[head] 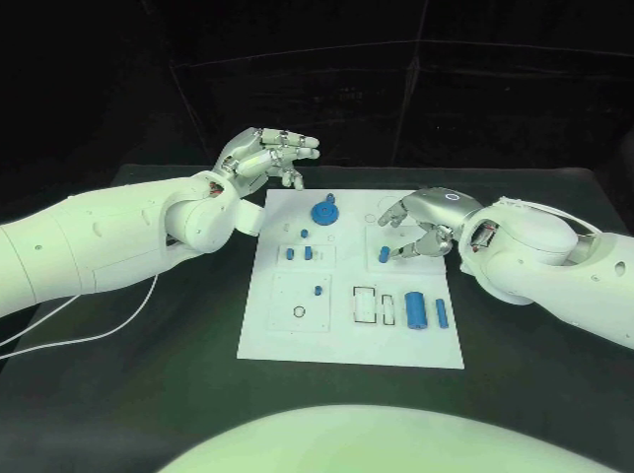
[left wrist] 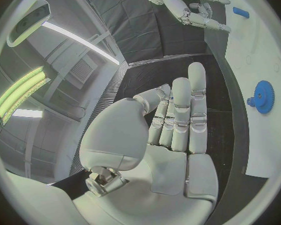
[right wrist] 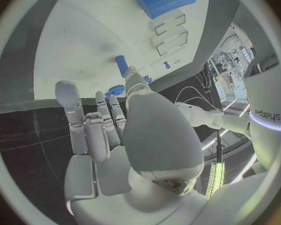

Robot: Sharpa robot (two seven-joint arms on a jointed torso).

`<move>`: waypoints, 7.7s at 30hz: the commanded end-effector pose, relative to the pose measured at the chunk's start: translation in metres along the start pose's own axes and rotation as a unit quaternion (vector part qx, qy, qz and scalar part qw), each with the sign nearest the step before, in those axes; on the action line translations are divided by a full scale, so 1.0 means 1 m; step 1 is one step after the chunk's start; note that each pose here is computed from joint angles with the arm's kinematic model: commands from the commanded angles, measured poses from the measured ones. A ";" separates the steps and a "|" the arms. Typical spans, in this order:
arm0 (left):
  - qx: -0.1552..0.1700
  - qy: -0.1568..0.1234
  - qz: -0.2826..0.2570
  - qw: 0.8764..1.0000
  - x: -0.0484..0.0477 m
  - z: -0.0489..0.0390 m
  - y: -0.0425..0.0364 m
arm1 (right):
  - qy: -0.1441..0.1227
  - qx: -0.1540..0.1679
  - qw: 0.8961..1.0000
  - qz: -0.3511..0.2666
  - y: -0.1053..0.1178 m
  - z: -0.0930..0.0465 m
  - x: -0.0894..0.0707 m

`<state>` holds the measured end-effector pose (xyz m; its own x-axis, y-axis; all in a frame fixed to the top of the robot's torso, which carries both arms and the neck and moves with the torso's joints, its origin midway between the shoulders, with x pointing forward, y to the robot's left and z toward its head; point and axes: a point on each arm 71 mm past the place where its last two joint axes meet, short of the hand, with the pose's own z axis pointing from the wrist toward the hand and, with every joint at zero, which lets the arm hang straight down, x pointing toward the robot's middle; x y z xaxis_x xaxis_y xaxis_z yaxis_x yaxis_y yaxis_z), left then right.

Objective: Assemble the parts on the task board

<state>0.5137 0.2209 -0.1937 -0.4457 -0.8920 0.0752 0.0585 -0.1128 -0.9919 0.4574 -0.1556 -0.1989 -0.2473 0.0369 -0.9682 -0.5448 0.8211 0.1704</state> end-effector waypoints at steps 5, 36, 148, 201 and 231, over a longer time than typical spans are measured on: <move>0.005 0.003 -0.004 1.000 0.0007 0.0009 -0.0013 | 0.060 -0.006 0.998 -0.015 0.007 0.006 0.008; 0.004 0.005 -0.005 1.000 0.0008 0.0009 -0.0012 | 0.029 -0.026 0.999 -0.031 0.016 0.015 0.008; 0.001 0.012 -0.008 1.000 0.0058 0.0062 0.0006 | 0.059 -0.198 0.978 -0.010 0.158 0.038 0.067; -0.005 0.005 -0.005 1.000 -0.0010 0.0018 0.0015 | 0.032 0.218 0.965 0.142 -0.033 -0.091 0.015; -0.008 0.005 -0.005 1.000 -0.0031 -0.0001 0.0016 | 0.074 0.186 0.971 0.132 0.004 -0.077 0.057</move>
<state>0.5152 0.2242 -0.1968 -0.4479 -0.8909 0.0756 0.0404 -0.1046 -0.9937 0.3803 -0.1943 -0.2379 -0.4565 0.2521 -0.8533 -0.1171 0.9337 0.3385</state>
